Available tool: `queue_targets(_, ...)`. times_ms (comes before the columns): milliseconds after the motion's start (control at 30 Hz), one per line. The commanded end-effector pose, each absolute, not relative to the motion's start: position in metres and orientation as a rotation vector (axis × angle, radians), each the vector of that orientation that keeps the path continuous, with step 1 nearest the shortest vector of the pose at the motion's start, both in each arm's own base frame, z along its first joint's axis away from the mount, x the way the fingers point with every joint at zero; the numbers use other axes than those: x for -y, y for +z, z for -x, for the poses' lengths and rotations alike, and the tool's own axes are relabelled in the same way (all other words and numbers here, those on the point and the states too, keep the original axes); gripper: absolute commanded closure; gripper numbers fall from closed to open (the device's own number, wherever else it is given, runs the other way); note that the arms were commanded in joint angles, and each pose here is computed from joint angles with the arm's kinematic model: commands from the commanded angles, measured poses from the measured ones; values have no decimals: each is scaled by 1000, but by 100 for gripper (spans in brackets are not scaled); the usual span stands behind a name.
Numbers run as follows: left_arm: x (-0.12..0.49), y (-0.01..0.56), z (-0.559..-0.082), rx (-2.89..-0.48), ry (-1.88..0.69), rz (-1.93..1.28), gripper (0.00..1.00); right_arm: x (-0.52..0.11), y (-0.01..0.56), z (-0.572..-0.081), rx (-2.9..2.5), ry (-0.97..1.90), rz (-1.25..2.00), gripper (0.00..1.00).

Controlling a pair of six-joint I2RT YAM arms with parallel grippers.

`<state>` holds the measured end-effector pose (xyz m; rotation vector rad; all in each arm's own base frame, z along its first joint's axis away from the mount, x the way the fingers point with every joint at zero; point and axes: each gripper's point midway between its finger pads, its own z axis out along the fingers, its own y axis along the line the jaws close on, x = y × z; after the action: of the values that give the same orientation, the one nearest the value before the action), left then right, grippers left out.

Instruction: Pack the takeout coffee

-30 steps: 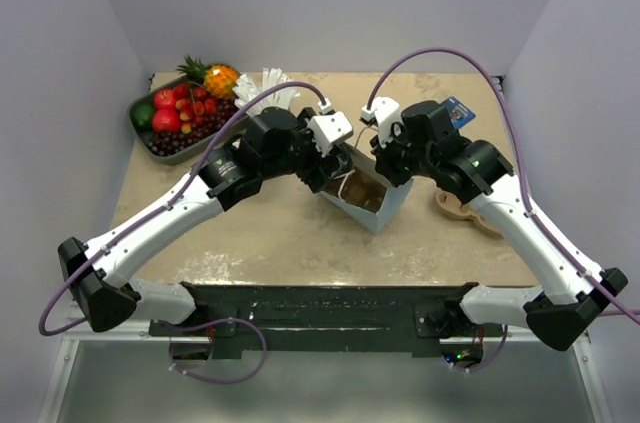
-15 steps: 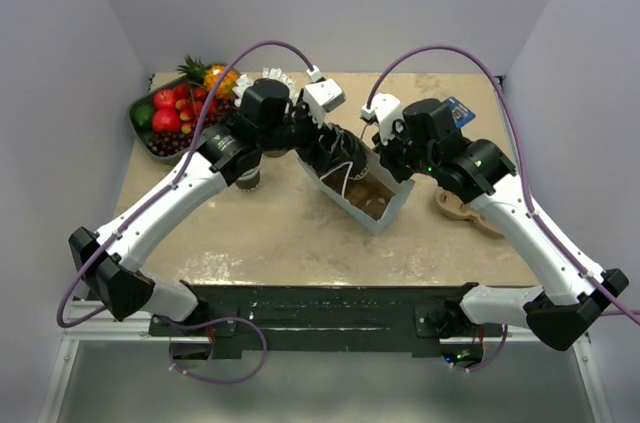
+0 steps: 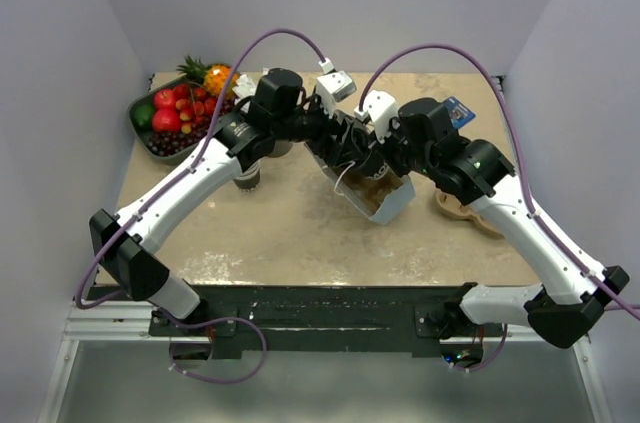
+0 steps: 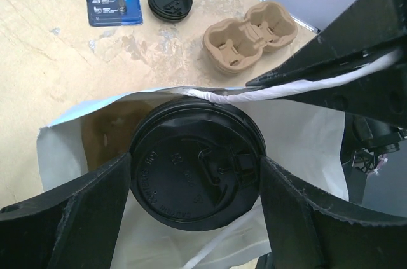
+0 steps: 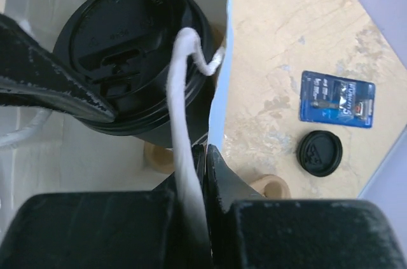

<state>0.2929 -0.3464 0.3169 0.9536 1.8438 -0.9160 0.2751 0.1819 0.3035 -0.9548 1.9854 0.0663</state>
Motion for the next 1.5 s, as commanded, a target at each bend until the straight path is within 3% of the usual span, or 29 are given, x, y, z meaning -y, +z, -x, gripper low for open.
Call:
queue_targets(0, 346, 345, -297, -1795, -920, -910, 100, -186, 351, -295, -1849, 31, 847, 100)
queue_targets(233, 333, 352, -282, -1764, -884, -982, 100, -182, 354, -303, -1845, -22, 825, 100)
queue_targets(467, 346, 367, -249, -1687, -1086, -1113, 100, -187, 345, -306, -1866, -22, 847, 100)
queue_targets(867, 325, 348, -238, -1754, -1008, -1132, 100, -183, 344, -313, -1873, -48, 810, 100)
queue_targets(1233, 342, 342, -282, -1807, -829, -1031, 100, -189, 344, -316, -1864, -45, 846, 100)
queue_targets(1467, 356, 350, -284, -1817, -917, -995, 100, -188, 338, -315, -1876, -46, 835, 100)
